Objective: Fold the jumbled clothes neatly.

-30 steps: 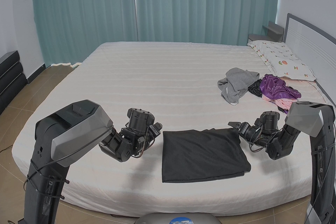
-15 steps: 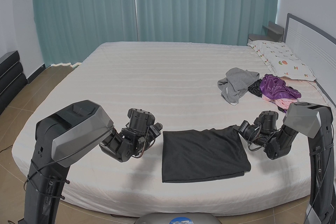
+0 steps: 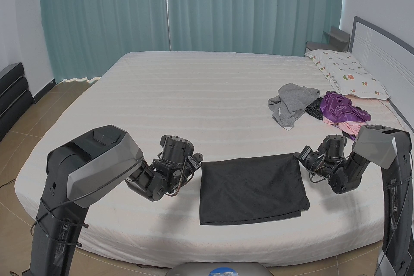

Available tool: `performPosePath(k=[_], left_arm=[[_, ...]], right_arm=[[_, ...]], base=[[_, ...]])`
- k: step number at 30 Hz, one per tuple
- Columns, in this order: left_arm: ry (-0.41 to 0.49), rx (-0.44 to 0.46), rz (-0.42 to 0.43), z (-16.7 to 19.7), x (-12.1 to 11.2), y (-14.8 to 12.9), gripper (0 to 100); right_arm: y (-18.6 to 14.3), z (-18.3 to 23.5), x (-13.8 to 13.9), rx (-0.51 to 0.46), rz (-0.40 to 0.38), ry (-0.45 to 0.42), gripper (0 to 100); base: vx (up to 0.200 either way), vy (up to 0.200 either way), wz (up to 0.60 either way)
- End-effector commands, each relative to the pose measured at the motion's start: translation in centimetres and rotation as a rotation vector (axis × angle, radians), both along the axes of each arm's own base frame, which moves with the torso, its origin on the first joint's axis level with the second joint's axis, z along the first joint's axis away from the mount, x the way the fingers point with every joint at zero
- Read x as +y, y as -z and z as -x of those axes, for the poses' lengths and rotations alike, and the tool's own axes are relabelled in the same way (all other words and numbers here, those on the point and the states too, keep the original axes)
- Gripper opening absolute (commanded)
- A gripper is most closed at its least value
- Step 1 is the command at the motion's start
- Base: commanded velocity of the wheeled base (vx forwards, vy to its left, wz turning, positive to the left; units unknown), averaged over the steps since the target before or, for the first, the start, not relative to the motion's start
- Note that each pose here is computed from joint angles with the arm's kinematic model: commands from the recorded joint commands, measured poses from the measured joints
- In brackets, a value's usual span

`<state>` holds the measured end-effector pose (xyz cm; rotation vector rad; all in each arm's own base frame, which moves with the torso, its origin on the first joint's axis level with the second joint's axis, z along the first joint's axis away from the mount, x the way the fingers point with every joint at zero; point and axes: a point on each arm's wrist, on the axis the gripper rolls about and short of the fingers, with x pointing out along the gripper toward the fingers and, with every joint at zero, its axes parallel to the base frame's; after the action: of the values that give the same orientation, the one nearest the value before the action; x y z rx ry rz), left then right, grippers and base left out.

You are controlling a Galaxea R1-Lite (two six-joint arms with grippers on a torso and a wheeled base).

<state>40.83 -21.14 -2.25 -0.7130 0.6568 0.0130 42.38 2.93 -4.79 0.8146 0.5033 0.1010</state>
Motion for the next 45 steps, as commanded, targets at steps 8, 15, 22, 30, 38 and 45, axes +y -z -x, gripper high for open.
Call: performPosePath(k=[8, 15, 22, 30, 38, 45], left_arm=[[0.002, 0.005, -0.004, 0.0, 0.0, 0.3, 100], [0.002, 0.005, -0.004, 0.0, 0.0, 0.3, 100], [0.002, 0.005, -0.004, 0.0, 0.0, 0.3, 100], [0.002, 0.005, -0.004, 0.0, 0.0, 0.3, 100], [0.000, 0.005, -0.004, 0.0, 0.0, 0.3, 100], [0.002, 0.005, -0.009, -0.2, 0.1, 0.5, 100]], right_arm=[[0.6, -0.2, -0.6, 0.037, 0.007, 0.014, 0], [0.7, -0.4, -0.6, 0.050, 0.008, 0.014, 0], [0.8, -0.5, -0.6, 0.084, 0.017, 0.013, 0], [0.8, -0.1, -0.5, 0.119, 0.045, 0.003, 100], [-1.5, 4.8, -0.8, 0.087, 0.064, -0.036, 100], [-1.7, 12.1, -0.8, 0.170, 0.064, -0.178, 100]], base=[[0.000, 0.000, 0.00], [0.000, 0.000, 0.00], [0.000, 0.000, 0.00], [0.000, 0.000, 0.00], [0.000, 0.000, 0.00], [0.000, 0.000, 0.00]])
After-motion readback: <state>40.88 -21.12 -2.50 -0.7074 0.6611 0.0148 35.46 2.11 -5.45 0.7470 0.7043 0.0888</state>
